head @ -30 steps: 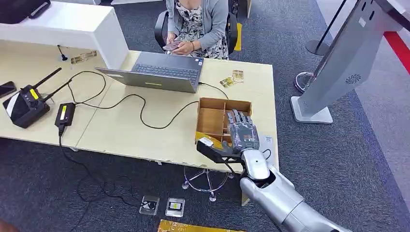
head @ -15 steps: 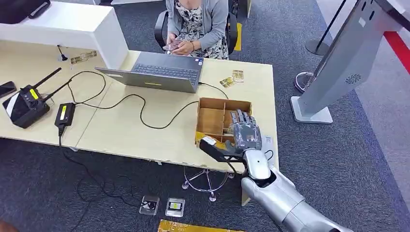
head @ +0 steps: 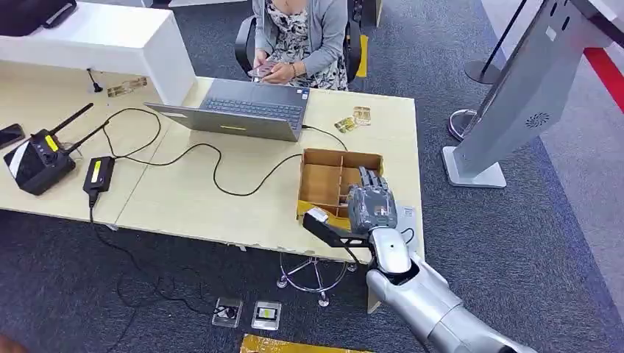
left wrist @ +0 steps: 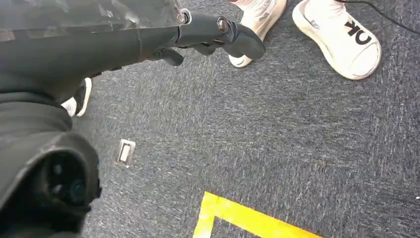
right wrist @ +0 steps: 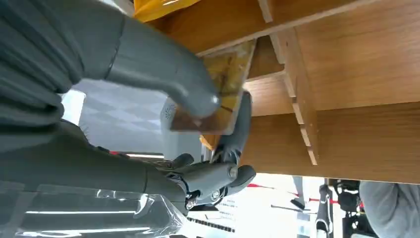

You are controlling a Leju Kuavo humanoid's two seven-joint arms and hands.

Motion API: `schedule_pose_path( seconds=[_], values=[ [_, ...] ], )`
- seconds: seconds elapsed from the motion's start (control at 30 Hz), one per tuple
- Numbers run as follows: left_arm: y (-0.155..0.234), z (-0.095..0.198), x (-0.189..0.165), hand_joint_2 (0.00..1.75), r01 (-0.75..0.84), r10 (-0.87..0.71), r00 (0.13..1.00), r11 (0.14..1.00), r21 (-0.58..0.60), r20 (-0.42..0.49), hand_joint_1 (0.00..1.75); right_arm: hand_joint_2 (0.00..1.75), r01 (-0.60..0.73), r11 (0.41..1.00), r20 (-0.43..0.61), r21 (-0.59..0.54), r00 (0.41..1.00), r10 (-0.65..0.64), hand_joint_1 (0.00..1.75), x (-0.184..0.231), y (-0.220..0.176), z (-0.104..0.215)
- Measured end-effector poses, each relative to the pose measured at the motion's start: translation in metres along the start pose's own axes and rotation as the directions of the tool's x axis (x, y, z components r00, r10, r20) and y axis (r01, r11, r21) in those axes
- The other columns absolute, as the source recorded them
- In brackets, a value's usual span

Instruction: Pass the card to the sensor for recognition and then transmit it.

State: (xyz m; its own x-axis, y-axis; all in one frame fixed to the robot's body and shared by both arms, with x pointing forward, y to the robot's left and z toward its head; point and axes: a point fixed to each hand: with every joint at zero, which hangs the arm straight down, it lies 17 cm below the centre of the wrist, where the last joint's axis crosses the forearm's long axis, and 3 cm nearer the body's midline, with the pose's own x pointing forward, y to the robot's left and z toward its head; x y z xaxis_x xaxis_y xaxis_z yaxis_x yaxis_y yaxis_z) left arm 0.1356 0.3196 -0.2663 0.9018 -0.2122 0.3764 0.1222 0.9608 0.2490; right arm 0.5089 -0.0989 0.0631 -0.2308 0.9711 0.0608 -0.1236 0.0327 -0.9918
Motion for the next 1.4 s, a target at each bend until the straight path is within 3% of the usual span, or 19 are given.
schedule_pose_path(
  seconds=[0.87, 1.13, 1.4],
  values=[
    [0.003, 0.0, -0.002, 0.0, 0.003, -0.003, 1.0, 1.0, 0.012, -0.008, 0.0, 1.75, 0.036, 0.999, 0.009, -0.026, 0.999, -0.035, 1.75, 0.003, 0.007, 0.007],
    [0.002, 0.0, 0.002, 0.0, 0.003, -0.004, 1.0, 1.0, 0.009, 0.013, 0.0, 1.75, -0.016, 0.978, 0.016, -0.206, 1.0, 0.02, 1.75, 0.006, -0.052, -0.002],
    [0.001, 0.0, 0.002, 0.0, -0.007, 0.007, 1.0, 1.0, 0.007, 0.011, 0.0, 1.75, 0.028, 0.936, 0.051, -0.35, 0.999, -0.011, 1.75, 0.012, -0.111, -0.001]
  ],
)
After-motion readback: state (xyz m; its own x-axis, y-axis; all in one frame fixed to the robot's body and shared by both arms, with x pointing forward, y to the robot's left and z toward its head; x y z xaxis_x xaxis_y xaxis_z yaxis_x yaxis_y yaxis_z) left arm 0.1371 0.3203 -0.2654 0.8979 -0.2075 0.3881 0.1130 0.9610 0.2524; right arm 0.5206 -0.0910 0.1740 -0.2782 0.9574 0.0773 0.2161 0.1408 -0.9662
